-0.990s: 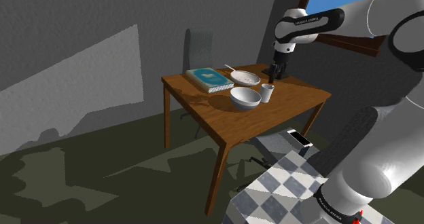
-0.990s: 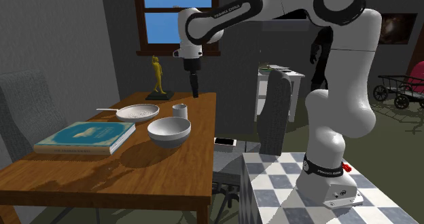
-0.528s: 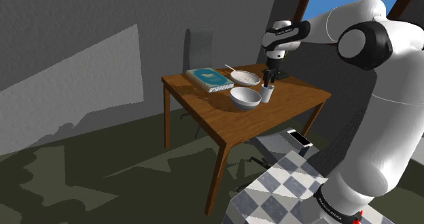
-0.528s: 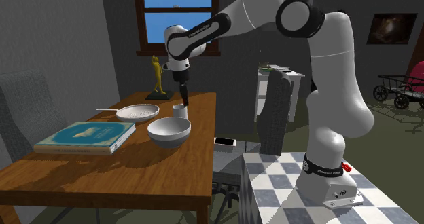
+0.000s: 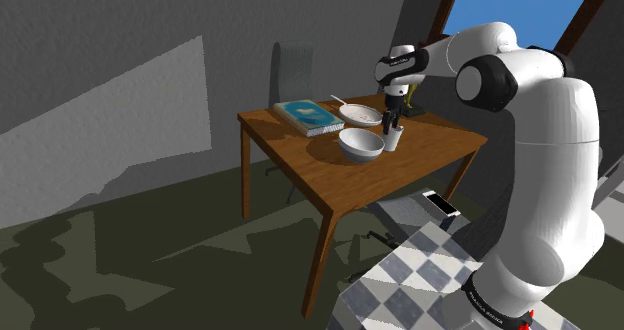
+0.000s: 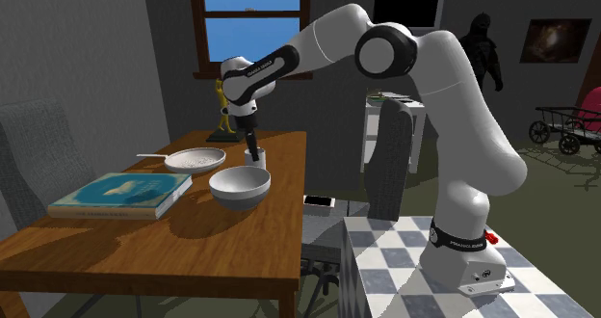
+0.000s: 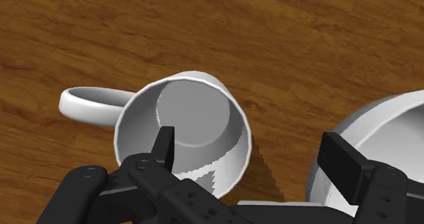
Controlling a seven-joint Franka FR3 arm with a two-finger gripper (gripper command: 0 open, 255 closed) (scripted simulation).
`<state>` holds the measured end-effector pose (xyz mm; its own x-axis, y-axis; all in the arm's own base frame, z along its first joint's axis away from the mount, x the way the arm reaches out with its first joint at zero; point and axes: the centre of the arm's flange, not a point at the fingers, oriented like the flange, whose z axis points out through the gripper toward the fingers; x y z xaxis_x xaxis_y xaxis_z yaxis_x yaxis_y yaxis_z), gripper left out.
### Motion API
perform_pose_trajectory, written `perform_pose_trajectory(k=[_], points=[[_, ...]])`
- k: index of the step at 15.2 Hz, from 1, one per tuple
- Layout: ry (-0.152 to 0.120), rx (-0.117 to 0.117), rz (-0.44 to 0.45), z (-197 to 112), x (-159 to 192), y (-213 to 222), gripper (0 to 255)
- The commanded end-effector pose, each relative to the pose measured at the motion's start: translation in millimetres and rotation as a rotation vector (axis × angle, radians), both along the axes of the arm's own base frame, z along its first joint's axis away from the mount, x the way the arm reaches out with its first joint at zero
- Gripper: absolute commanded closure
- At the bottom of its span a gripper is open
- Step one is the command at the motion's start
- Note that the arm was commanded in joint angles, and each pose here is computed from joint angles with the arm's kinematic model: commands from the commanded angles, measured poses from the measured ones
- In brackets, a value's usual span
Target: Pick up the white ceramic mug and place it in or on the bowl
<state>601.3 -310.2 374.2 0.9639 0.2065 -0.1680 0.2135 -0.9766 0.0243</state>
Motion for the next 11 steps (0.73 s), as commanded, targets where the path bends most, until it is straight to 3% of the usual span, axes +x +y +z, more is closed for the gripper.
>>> perform_pose_trajectory(k=[1, 4, 11], points=[[0.0, 0.0, 0.001, -9, -1, -2, 0], [0.0, 0.0, 0.001, -27, -4, -3, 0], [0.0, 0.0, 0.001, -27, -4, -3, 0]])
